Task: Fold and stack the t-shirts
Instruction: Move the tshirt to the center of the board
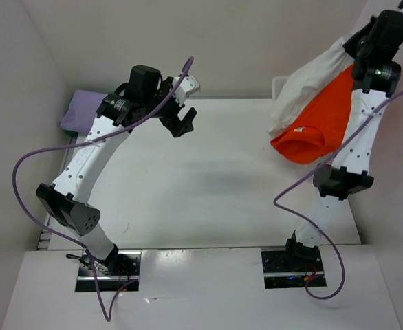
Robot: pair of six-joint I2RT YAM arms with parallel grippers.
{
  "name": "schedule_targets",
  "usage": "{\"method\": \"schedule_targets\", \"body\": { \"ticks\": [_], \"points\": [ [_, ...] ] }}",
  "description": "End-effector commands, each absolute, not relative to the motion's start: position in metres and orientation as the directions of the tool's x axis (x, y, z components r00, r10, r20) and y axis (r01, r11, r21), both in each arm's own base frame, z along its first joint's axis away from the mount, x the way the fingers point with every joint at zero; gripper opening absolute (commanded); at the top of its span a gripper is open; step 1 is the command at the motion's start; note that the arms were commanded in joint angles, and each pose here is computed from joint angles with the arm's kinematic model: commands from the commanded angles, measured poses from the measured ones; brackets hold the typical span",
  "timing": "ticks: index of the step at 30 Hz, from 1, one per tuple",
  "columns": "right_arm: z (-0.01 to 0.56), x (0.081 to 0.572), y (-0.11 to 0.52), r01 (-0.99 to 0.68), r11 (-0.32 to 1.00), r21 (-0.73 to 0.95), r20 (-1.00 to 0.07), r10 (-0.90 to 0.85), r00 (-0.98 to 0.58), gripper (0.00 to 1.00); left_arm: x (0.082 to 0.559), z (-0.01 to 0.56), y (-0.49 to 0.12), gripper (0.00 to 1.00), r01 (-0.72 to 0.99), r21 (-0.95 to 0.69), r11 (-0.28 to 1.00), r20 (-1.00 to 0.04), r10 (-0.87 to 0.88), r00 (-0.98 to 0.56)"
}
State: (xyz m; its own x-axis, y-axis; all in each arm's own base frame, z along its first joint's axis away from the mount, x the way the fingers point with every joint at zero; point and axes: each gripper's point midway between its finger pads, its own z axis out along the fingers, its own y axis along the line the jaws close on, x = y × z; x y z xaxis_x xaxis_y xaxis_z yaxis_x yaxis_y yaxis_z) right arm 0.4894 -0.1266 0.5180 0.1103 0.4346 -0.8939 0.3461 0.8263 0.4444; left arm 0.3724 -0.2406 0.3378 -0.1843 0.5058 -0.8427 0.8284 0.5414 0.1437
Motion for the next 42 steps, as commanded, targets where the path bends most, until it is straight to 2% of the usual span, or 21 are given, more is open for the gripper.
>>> {"method": "schedule_targets", "body": {
  "ticks": [1, 4, 6, 8, 10, 13, 16, 19, 23, 29, 32, 34, 35, 37, 38, 41, 42],
  "points": [
    [0.485, 0.521, -0.100, 0.215, 0.860, 0.464, -0.878, 0.479, -0.021, 0.00, 0.373, 0.354, -0.238, 1.00, 0.820, 0.131, 0.557, -0.876, 0.452, -0.167],
    [0.579, 0.478, -0.061, -0.043, 0.903, 0.427, -0.894, 0.429, 0.129, 0.00, 0.375, 0.345, -0.243, 1.00, 0.830, 0.102, 0.549, -0.873, 0.449, -0.189],
    [0.597, 0.466, -0.067, -0.014, 0.906, 0.423, -0.887, 0.418, 0.196, 0.00, 0.378, 0.352, -0.244, 1.00, 0.826, 0.104, 0.553, -0.881, 0.437, -0.182],
    [0.554, 0.490, -0.108, 0.118, 0.862, 0.494, -0.867, 0.477, 0.144, 0.00, 0.378, 0.351, -0.246, 1.00, 0.832, 0.095, 0.546, -0.880, 0.437, -0.187],
    [0.527, 0.504, -0.095, 0.020, 0.856, 0.517, -0.856, 0.517, 0.012, 0.00, 0.377, 0.352, -0.247, 1.00, 0.837, 0.091, 0.540, -0.881, 0.435, -0.185],
    [0.571, 0.477, -0.069, -0.070, 0.885, 0.460, -0.881, 0.465, 0.090, 0.00, 0.373, 0.344, -0.246, 1.00, 0.838, 0.080, 0.539, -0.874, 0.443, -0.201],
    [0.620, 0.439, -0.032, -0.261, 0.873, 0.411, -0.879, 0.456, 0.138, 0.00, 0.374, 0.344, -0.245, 1.00, 0.834, 0.085, 0.545, -0.872, 0.445, -0.202],
    [0.669, 0.382, 0.013, -0.425, 0.858, 0.288, -0.886, 0.407, 0.221, 0.00, 0.377, 0.351, -0.242, 1.00, 0.819, 0.098, 0.565, -0.877, 0.437, -0.197],
    [0.700, 0.326, 0.065, -0.586, 0.800, 0.128, -0.891, 0.353, 0.287, 0.00, 0.382, 0.368, -0.233, 1.00, 0.778, 0.140, 0.612, -0.886, 0.428, -0.177],
    [0.687, 0.300, 0.108, -0.704, 0.699, 0.122, -0.918, 0.350, 0.189, 0.00, 0.384, 0.382, -0.211, 1.00, 0.718, 0.176, 0.673, -0.897, 0.411, -0.165],
    [0.676, 0.323, 0.103, -0.632, 0.749, 0.200, -0.912, 0.377, 0.159, 0.00, 0.388, 0.383, -0.190, 1.00, 0.668, 0.192, 0.719, -0.893, 0.411, -0.185],
    [0.670, 0.329, 0.104, -0.638, 0.734, 0.231, -0.912, 0.392, 0.122, 0.00, 0.388, 0.384, -0.183, 1.00, 0.662, 0.212, 0.719, -0.889, 0.423, -0.175],
    [0.666, 0.322, 0.127, -0.704, 0.671, 0.232, -0.916, 0.395, 0.074, 0.00, 0.385, 0.386, -0.181, 1.00, 0.664, 0.221, 0.715, -0.888, 0.429, -0.167],
    [0.654, 0.319, 0.155, -0.717, 0.655, 0.238, -0.927, 0.373, 0.033, 0.00, 0.381, 0.386, -0.177, 1.00, 0.671, 0.235, 0.703, -0.881, 0.445, -0.158],
    [0.643, 0.323, 0.176, -0.704, 0.668, 0.241, -0.934, 0.356, 0.018, 0.00, 0.378, 0.387, -0.175, 1.00, 0.672, 0.247, 0.698, -0.879, 0.453, -0.147],
    [0.583, 0.352, 0.197, -0.614, 0.709, 0.347, -0.935, 0.317, -0.162, 0.00, 0.381, 0.382, -0.156, 1.00, 0.617, 0.268, 0.740, -0.867, 0.465, -0.182],
    [0.568, 0.359, 0.198, -0.550, 0.750, 0.367, -0.929, 0.318, -0.187, 0.05, 0.379, 0.377, -0.153, 1.00, 0.611, 0.268, 0.745, -0.860, 0.471, -0.196]
  ]
}}
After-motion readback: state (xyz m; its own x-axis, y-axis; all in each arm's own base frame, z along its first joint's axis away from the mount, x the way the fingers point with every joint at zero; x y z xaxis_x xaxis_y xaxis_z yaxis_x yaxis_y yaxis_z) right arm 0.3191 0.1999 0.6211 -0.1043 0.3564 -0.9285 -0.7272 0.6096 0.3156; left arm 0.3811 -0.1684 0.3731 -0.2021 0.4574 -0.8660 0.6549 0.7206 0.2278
